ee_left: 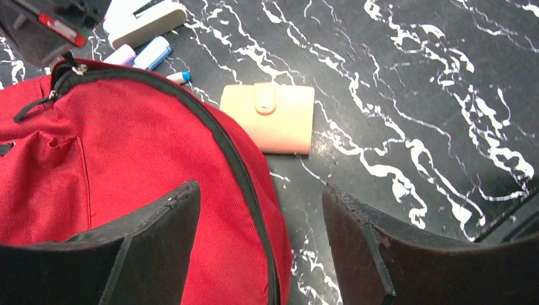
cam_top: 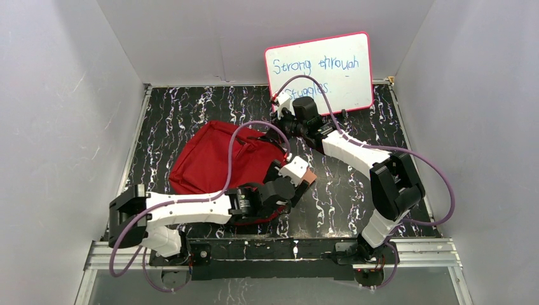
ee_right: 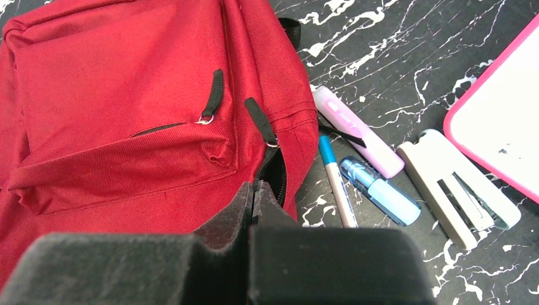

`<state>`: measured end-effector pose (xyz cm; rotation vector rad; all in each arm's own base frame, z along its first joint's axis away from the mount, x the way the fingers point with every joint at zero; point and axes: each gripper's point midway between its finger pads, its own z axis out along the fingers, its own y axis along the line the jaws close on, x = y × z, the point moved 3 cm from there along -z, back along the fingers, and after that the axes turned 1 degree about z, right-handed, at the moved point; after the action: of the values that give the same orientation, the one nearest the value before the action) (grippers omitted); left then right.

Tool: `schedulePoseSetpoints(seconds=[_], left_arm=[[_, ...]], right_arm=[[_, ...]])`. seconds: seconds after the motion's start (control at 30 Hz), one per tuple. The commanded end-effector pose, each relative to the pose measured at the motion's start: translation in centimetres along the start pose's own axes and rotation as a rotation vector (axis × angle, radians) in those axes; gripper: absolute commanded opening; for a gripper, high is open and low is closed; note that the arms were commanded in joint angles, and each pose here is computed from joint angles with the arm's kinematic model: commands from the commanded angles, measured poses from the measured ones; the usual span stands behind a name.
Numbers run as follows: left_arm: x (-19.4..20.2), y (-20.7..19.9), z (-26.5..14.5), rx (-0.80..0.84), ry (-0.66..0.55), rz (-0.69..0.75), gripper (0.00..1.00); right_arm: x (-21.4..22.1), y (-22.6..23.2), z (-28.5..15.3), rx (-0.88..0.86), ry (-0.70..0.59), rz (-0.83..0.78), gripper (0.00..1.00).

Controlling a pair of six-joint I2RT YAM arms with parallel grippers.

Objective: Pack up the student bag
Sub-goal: Zip the student bag at the center of the board.

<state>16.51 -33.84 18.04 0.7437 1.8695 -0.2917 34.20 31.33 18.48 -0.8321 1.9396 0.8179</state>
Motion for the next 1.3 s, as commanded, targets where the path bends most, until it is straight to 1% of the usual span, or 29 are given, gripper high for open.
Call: schedulePoseSetpoints(seconds=[0.0,0.07,0.13,0.27,0.3,0.43,0.53,0.6,0.7,0.73,1.03,1.17,1.27], left_arm=[[-2.2,0.1,1.1,-0.110,-0.048,-0.052,0.69],[-1.6,0.3,1.9,-0.164,-0.026,-0.042,0.71],[-0.9,0.2,2.6,-0.192,-0.006,-0.017,0.71],[0.2,0.4,3.2,-0.252,0.038,0.011,0.70],[0.5,0.6,3.3,-0.269,0.046,0.017,0.68],[1.1,1.0,3.5,-0.322,0.068,0.031,0.53],[1.5,0.7,4.0,-0.326,0.090,0.053,0.41],[1.3,0.4,4.2,-0.317,0.096,0.056,0.29],[1.0,-0.2,4.4,-0.286,0.101,0.051,0.04],[0.9,-0.4,4.5,-0.271,0.105,0.059,0.00],[-0.4,-2.9,5.3,-0.135,0.130,0.109,0.00],[-0.3,-3.2,5.1,-0.101,0.135,0.110,0.00],[-0.1,-3.2,4.8,-0.084,0.137,0.103,0.00]], right_arm=[[-2.7,0.4,-0.4,-0.002,-0.063,-0.004,0.00],[-2.7,0.3,-0.4,-0.001,-0.062,-0.002,0.00],[-2.7,0.3,-0.4,0.000,-0.060,-0.001,0.00],[-2.7,0.3,-0.5,0.004,-0.057,0.001,0.00],[-2.6,0.3,-0.5,0.005,-0.055,0.001,0.00],[-2.7,0.3,-0.5,0.006,-0.057,0.000,0.00],[-2.7,0.1,-0.5,0.007,-0.058,0.001,0.00],[-2.6,0.1,-0.3,0.005,-0.054,-0.002,0.00],[-2.6,0.0,-0.2,-0.010,-0.054,-0.029,0.00],[-2.6,0.0,-0.1,-0.018,-0.055,-0.041,0.00],[-3.1,-0.2,1.6,-0.109,-0.050,-0.190,0.00],[-3.3,-0.4,2.6,-0.144,-0.056,-0.262,0.00],[-3.2,-0.8,3.5,-0.162,-0.050,-0.283,0.00]])
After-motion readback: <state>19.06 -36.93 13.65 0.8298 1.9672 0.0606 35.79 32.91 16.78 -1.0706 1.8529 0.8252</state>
